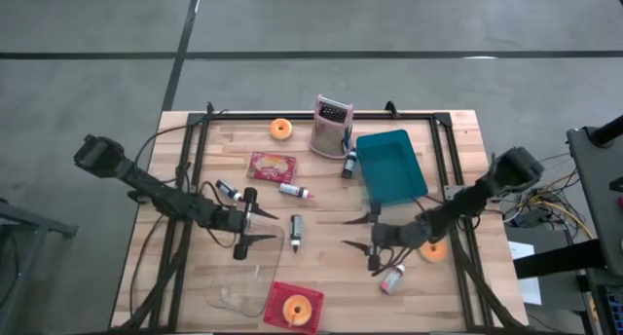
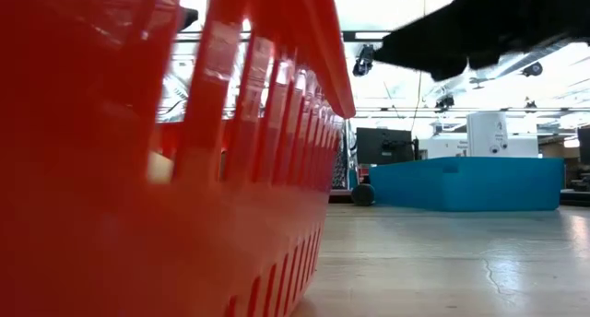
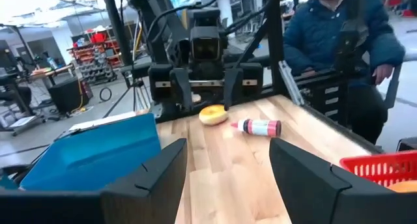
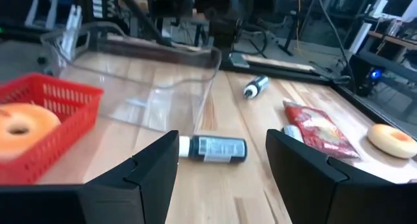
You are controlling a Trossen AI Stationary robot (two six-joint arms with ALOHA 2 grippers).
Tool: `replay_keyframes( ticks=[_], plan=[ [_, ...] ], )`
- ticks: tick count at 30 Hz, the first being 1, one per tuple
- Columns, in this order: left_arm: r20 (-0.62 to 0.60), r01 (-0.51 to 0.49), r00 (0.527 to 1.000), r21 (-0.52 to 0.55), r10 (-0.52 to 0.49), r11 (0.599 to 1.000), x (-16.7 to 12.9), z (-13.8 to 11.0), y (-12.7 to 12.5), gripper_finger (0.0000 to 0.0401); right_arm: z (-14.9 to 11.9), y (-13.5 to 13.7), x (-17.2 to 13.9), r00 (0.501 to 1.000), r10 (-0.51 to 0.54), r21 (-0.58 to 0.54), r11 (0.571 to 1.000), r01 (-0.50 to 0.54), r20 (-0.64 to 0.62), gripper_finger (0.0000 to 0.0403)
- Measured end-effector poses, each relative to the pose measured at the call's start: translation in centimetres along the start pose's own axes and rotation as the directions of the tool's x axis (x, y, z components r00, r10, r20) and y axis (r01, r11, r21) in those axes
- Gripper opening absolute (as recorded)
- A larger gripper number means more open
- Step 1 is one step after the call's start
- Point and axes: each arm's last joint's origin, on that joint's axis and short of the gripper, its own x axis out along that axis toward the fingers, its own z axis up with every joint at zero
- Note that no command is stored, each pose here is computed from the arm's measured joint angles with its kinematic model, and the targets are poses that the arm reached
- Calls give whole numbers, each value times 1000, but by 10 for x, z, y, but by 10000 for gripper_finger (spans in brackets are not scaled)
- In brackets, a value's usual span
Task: Pick & Place Food Item
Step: Put the bottom pink food coloring bottle into the blue bin
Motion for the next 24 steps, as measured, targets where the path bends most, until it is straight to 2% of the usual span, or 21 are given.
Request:
replay_keyframes(
  ticks=[7, 18, 24],
  plan=[
    [-17, -10, 1000, -3, 10, 1000, 0, -2, 0, 222, -8, 8, 12, 999, 7, -31, 999, -8, -34, 224],
    [-24, -12, 1000, -27, 11, 1000, 0, -2, 0, 222, -1, 10, 12, 996, 46, -42, 998, -50, -78, 224],
    [-24, -11, 1000, -27, 11, 1000, 0, -2, 0, 222, -1, 16, 12, 957, 218, -9, 975, -224, -190, 224]
  ],
)
